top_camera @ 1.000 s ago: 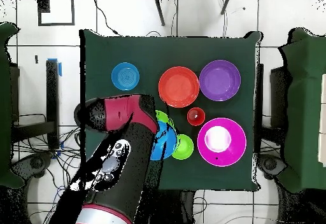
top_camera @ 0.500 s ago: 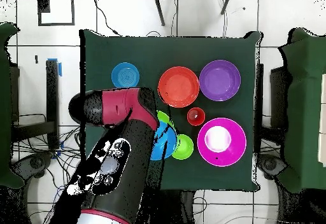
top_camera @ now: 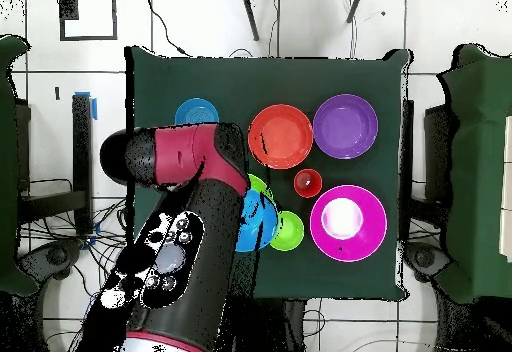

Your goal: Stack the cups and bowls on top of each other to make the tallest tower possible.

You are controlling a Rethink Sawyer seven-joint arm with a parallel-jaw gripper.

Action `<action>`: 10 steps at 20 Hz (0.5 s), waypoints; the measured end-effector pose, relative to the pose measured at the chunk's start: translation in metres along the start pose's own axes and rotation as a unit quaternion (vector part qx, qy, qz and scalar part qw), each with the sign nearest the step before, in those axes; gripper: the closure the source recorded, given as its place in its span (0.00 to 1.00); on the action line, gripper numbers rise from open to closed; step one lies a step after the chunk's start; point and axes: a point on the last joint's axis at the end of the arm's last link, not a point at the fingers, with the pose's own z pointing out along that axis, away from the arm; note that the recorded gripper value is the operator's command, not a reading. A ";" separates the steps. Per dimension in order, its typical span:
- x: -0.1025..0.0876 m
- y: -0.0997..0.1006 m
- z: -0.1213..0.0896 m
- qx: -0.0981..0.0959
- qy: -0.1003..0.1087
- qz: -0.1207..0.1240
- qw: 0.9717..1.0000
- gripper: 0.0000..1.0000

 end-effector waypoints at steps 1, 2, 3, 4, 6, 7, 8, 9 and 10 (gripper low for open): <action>-0.002 0.000 -0.002 -0.001 0.000 0.001 1.000 0.00; -0.006 0.000 -0.005 -0.002 0.001 0.004 1.000 0.00; -0.010 0.000 -0.008 -0.003 0.002 0.006 1.000 0.00; -0.012 0.000 -0.009 -0.003 0.002 0.007 1.000 0.00; -0.016 -0.001 -0.010 -0.004 0.002 0.010 1.000 0.00; -0.018 -0.001 -0.010 -0.004 0.002 0.011 1.000 0.00; -0.021 -0.001 -0.011 -0.005 0.002 0.013 1.000 0.00; -0.028 0.000 -0.011 -0.009 0.003 0.017 1.000 0.00; -0.031 0.000 -0.010 -0.011 0.003 0.019 1.000 0.00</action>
